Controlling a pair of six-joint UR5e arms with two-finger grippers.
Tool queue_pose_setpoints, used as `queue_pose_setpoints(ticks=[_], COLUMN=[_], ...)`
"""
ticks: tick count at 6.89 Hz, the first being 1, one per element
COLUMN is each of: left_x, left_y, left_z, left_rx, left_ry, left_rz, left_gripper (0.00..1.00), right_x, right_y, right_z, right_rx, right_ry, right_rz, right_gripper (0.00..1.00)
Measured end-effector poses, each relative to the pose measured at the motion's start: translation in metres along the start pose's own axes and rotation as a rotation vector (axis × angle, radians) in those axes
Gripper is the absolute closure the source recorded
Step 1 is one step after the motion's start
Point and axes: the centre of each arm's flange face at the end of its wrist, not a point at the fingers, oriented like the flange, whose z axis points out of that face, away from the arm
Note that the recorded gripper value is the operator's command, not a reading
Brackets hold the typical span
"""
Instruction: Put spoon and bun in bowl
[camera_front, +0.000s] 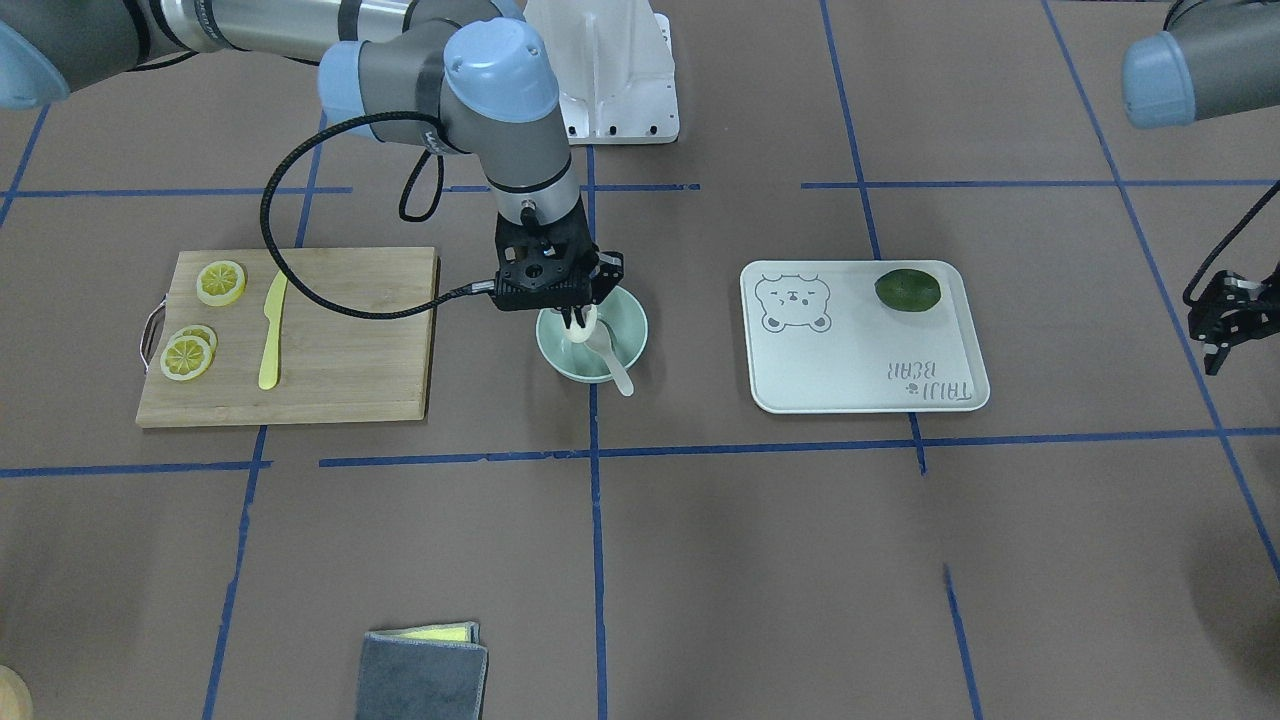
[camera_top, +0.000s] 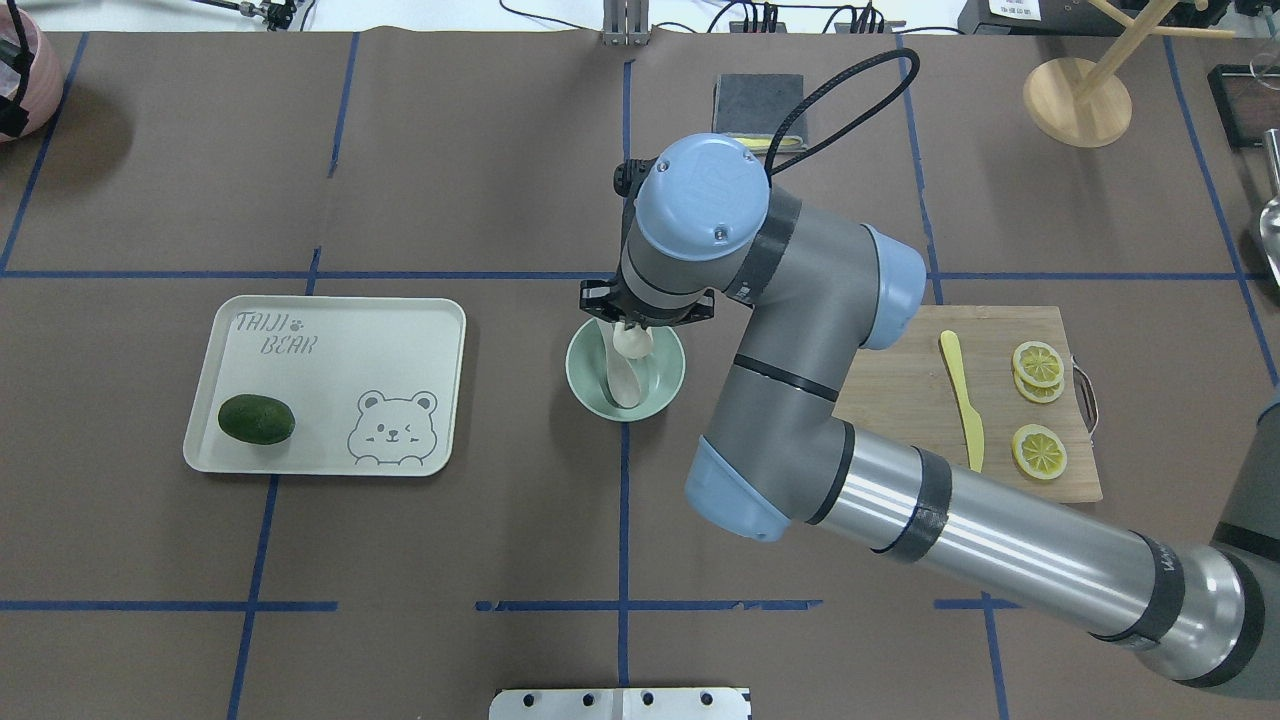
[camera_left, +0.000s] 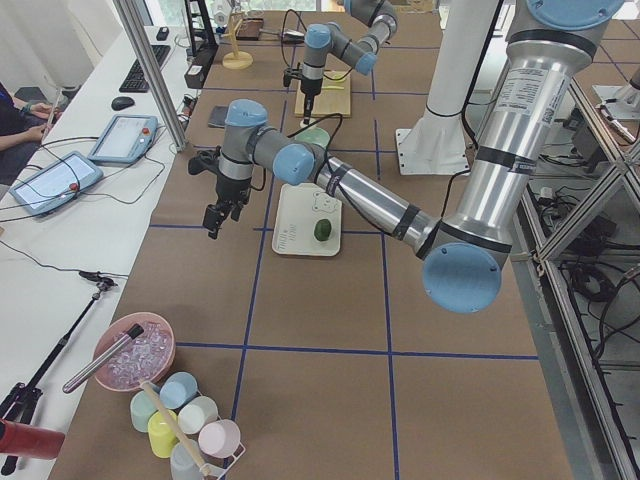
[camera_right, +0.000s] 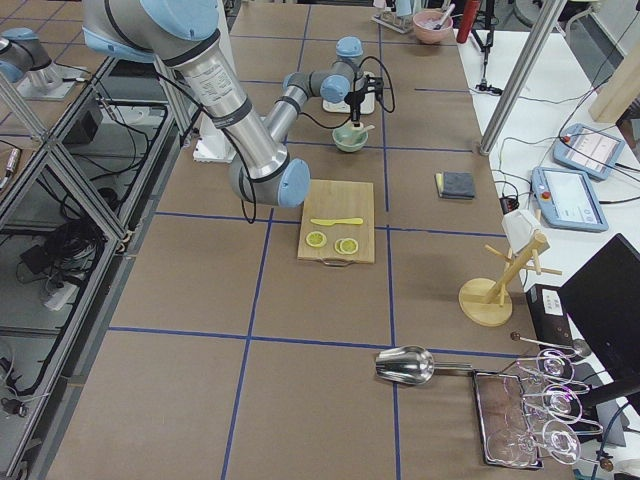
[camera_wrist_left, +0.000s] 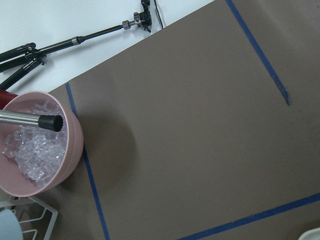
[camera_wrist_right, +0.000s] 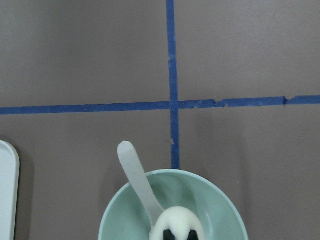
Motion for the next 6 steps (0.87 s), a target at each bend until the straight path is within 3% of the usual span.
queue_pose_setpoints(ticks=[6], left_x=[-0.05], left_y=[0.037], left_z=[0.017], left_rx=[-0.055], left_ry=[-0.022], left_rz=[0.008], left_gripper=[0.0], right_x=[-0.015], right_y=[0.001], right_z=[-0.01], right_rx=[-0.005], right_ry=[-0.005], right_rz=[0.014], right_gripper=[0.0])
